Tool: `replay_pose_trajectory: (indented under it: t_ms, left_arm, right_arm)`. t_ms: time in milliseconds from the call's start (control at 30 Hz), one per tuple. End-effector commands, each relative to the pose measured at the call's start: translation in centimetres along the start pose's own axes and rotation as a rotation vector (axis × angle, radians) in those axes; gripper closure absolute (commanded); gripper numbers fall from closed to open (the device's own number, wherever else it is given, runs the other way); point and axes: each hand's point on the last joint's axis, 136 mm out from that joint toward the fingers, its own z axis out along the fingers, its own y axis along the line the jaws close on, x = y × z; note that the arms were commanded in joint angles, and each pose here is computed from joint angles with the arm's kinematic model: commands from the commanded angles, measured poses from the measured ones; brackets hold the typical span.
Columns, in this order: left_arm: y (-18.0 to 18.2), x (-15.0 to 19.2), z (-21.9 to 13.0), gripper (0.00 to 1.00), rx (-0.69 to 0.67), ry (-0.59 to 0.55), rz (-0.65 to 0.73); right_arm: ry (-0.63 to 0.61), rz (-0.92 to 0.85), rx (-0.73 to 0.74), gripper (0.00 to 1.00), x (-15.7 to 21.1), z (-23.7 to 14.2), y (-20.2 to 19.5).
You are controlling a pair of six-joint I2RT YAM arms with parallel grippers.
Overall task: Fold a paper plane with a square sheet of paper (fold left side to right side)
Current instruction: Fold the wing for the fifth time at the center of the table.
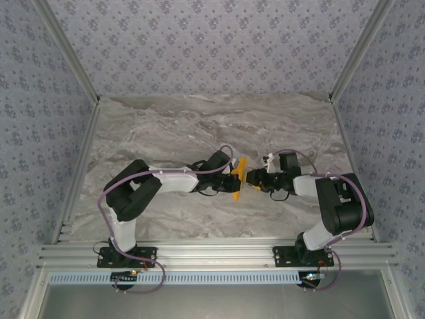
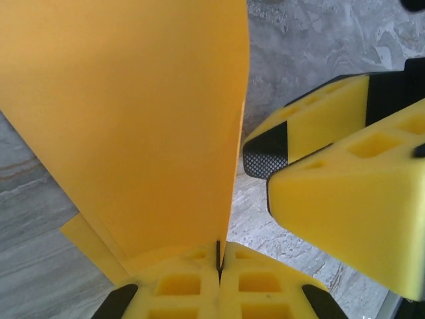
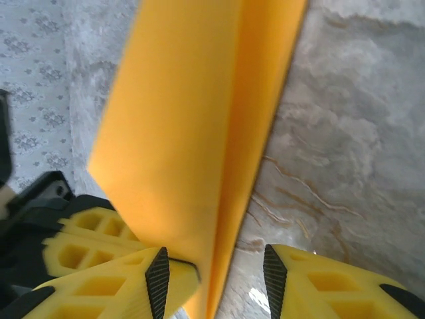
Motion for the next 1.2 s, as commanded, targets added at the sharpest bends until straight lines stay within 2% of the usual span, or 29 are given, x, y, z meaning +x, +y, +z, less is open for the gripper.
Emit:
replay_pose_trajectory:
  t_ms: [0, 333, 767, 1000, 1167]
  left_arm:
    - [0.0, 0.2, 0.5, 1.0, 0.043, 0.017, -0.028]
    - [0.4, 0.0, 0.4, 1.0, 0.068, 0.006, -0.062]
    - [0.4, 0.0, 0.4, 1.0, 0.067, 0.008, -0.065]
    - [0.4, 0.0, 0.4, 1.0, 0.066, 0.009, -0.065]
    - [0.3, -0.1, 0.4, 1.0, 0.067, 0.008, -0.065]
  right_arm:
    - [-0.034, -0.021, -0.043, 0.53, -0.8, 0.1, 1.1]
    - [-0.068, 0.02, -0.033, 0.53, -2.0, 0.8, 0.6]
    - [-0.038, 0.039, 0.004, 0.54, -1.8, 2.2, 0.0]
    - [-0.017, 0.062, 0.055, 0.55, -1.4, 2.6, -0.8]
    - [0.031, 0.124, 0.166, 0.56, -0.2, 2.5, -3.0]
